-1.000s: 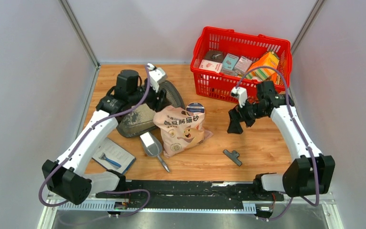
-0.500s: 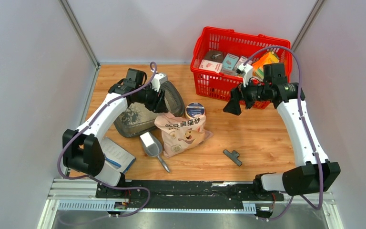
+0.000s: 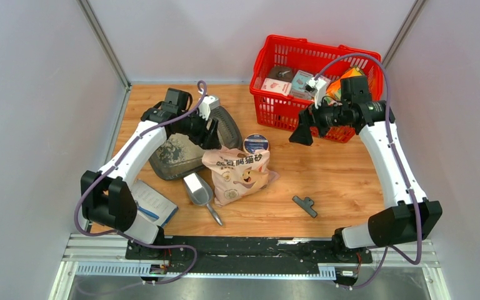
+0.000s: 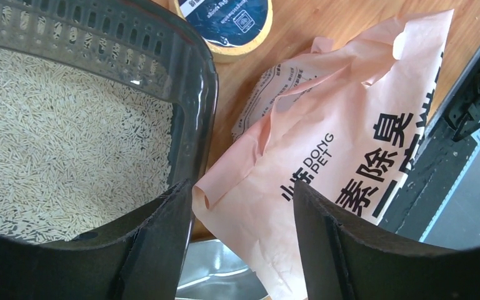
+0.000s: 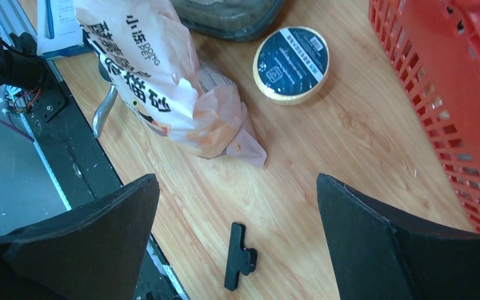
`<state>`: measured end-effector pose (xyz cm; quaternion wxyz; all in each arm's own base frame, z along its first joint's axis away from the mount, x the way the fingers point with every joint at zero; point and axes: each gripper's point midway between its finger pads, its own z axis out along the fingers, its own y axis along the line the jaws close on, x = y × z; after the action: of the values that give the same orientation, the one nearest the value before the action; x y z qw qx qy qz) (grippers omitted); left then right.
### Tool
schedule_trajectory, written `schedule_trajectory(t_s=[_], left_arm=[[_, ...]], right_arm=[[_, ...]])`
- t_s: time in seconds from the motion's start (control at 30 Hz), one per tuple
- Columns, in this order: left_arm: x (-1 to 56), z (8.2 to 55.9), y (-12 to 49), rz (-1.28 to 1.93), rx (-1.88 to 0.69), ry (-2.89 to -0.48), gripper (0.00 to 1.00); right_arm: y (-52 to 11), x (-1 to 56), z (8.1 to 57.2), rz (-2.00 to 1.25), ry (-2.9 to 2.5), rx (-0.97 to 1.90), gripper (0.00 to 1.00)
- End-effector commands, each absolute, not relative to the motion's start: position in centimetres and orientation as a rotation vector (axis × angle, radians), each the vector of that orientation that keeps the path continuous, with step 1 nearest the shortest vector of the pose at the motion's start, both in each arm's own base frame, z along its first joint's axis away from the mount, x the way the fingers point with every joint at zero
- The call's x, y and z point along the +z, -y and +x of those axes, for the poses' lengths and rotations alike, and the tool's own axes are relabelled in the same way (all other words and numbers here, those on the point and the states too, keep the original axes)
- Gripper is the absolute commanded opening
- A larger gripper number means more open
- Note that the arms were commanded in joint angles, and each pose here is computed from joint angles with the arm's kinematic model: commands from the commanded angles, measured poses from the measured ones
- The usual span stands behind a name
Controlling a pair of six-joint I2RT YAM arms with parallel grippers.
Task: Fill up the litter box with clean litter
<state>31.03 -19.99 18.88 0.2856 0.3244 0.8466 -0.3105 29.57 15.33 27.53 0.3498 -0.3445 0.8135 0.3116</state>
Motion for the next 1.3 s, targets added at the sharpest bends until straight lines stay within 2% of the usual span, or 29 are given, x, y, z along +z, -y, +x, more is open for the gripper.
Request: schedule_trajectory(t_s=[0.0,0.2,0.5,0.67,0.9,1.03,1.1,1.2,1.23,1.27], left_arm=[[18.6,29.6,20.7,0.886,-0.933,-2.296,0.67],[19.1,31.6,20.2,0.771,-0.831,-2.292,0.65],[26.6,31.3,19.8,0.765,-0.849,-2.020,0.64],[23.6,32.1,18.1,0.716,-0.732,-2.165,0.67],[19.8,31.3,20.4,0.760,-0.982,-2.266,0.68],[19.1,32.3,20.7,0.732,-0.985,-2.276,0.67],[19.0,32.6,20.7,0.729,-0.986,-2.288,0.62],[19.2,32.0,21.3,0.753,-1.055,-2.277,0.43],[19.4,31.6,21.5,0.766,-1.083,-2.264,0.30],[19.6,31.2,21.7,0.776,-1.113,-2.255,0.24]], right_arm=[[-16.3,29.2,29.9,-0.956,-2.042,0.804,1.00],[-17.0,29.3,30.1,-0.984,-2.037,0.811,1.00],[-17.5,28.2,29.3,-1.000,-2.044,0.840,1.00],[-16.8,28.7,30.4,-0.947,-2.044,0.748,1.00],[-17.3,28.8,29.7,-0.968,-2.025,0.804,1.00],[-17.5,28.6,29.1,-0.977,-2.026,0.833,1.00],[-17.5,28.4,28.9,-0.988,-2.021,0.832,1.00],[-17.4,28.1,28.7,-0.992,-2.027,0.832,1.00],[-17.4,28.0,28.6,-0.993,-2.029,0.832,1.00],[-17.4,27.8,28.7,-0.996,-2.032,0.839,1.00]])
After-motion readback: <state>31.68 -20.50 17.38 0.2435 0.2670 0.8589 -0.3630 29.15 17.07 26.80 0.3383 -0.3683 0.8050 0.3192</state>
